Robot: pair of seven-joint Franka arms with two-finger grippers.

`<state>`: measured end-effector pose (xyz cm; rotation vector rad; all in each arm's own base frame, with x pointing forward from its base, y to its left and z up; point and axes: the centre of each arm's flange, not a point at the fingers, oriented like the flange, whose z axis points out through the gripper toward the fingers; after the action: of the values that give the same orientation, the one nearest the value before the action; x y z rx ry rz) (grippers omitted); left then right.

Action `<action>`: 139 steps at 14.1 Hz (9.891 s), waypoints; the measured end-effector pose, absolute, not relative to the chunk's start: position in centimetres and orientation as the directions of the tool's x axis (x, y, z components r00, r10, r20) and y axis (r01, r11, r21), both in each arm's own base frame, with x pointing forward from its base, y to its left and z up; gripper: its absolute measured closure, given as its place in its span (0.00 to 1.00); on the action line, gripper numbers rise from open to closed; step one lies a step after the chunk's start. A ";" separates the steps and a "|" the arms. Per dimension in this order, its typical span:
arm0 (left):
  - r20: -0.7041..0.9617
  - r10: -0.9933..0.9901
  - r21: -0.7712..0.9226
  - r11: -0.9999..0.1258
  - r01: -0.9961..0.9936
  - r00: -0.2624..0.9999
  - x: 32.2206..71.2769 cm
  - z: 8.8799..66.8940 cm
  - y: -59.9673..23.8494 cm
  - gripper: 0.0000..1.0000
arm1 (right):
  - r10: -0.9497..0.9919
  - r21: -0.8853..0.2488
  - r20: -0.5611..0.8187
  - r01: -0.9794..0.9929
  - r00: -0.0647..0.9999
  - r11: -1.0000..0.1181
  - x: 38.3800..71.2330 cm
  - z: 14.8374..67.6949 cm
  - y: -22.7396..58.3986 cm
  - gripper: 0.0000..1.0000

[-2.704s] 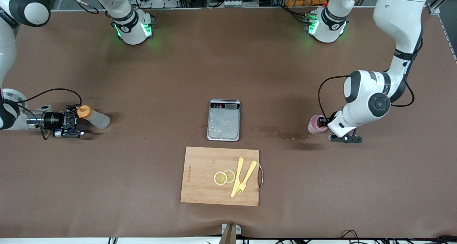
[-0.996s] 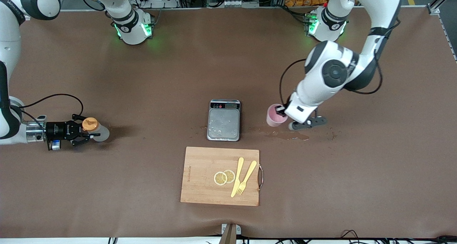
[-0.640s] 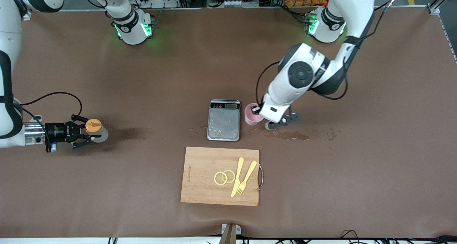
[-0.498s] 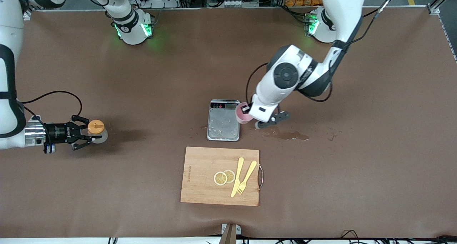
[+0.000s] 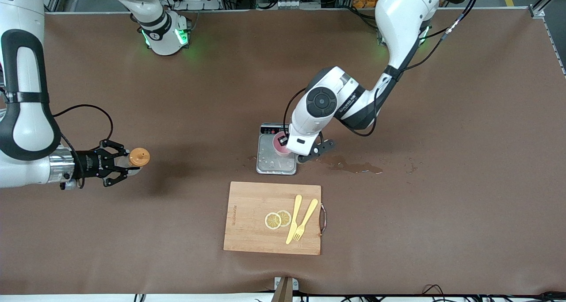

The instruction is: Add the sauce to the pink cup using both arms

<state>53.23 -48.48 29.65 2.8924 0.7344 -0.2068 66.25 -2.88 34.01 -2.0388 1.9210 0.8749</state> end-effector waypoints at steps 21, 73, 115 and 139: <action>-0.088 0.527 0.182 -0.826 0.534 0.845 54.0 28.8 -51.4 0.03 | -0.993 0.292 -0.077 -0.954 -0.087 0.061 66.0 37.0 16.7 0.59; -0.074 -0.220 0.003 -0.975 -0.220 0.973 53.9 60.7 -6.4 0.00 | -0.893 0.402 -0.447 -0.904 -0.055 -0.145 66.7 38.9 3.0 0.62; -0.014 -0.134 -0.003 -0.991 -0.135 0.991 53.3 64.8 -6.9 0.00 | -0.561 0.004 -0.726 -0.813 0.398 -0.582 61.4 30.6 -29.0 0.00; -0.012 -0.135 -0.003 -0.991 -0.135 0.991 53.3 64.7 -7.0 0.00 | -0.240 -0.058 -0.180 -0.253 0.954 -0.966 59.4 63.9 0.0 0.00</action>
<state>53.33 -6.96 64.73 3.1377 -0.2128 -0.0190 59.37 -0.04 63.95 -3.0259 0.3823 0.2634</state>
